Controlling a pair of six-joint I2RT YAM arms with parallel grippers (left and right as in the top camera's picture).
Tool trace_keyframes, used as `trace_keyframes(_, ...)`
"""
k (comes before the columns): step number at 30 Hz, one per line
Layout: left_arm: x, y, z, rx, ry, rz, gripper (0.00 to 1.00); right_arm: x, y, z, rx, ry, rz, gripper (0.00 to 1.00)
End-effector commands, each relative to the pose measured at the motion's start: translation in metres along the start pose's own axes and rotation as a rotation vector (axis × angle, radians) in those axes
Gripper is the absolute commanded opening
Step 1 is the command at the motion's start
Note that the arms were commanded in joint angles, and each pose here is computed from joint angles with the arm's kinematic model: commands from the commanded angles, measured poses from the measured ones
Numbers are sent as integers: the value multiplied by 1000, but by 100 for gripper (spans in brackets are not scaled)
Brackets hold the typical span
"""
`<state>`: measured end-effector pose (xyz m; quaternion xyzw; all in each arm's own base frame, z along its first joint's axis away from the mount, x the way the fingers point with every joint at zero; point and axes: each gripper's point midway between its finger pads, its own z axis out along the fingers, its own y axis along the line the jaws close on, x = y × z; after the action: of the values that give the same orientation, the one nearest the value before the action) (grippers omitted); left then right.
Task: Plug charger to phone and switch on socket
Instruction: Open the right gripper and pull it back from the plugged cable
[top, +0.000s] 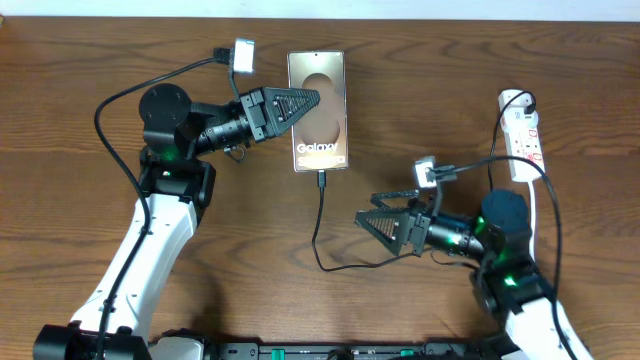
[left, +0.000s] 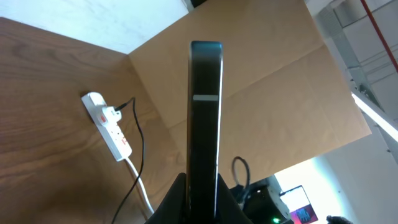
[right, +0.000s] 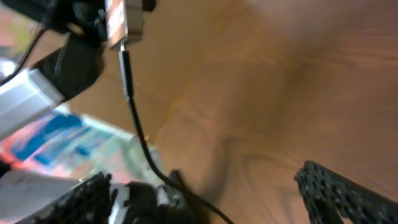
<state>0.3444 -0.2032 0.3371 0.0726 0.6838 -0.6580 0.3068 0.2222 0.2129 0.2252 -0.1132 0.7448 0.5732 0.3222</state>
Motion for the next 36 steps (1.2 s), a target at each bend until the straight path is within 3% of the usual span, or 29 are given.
trace_keyframes(1, -5, -13, 0, 21, -2, 67, 7, -14, 19, -13, 45, -118, -92, 86)
trace_keyframes(13, -6, -12, 0, 18, -8, 78, 7, 19, 28, 24, 294, -253, -155, 53)
trace_keyframes(23, -6, -12, 0, 18, -8, 78, 7, 13, 30, 79, 422, -252, -297, 43)
trace_keyframes(31, -6, -12, 0, 18, -8, 83, 7, -5, 43, 81, 433, -288, -349, 43)
trace_keyframes(34, -6, -12, 0, 18, -8, 84, 7, -2, 39, 81, 448, -273, -352, 38)
trace_keyframes(36, -6, -12, 0, 18, -8, 86, 7, 1, 36, 80, 459, -258, -354, 29)
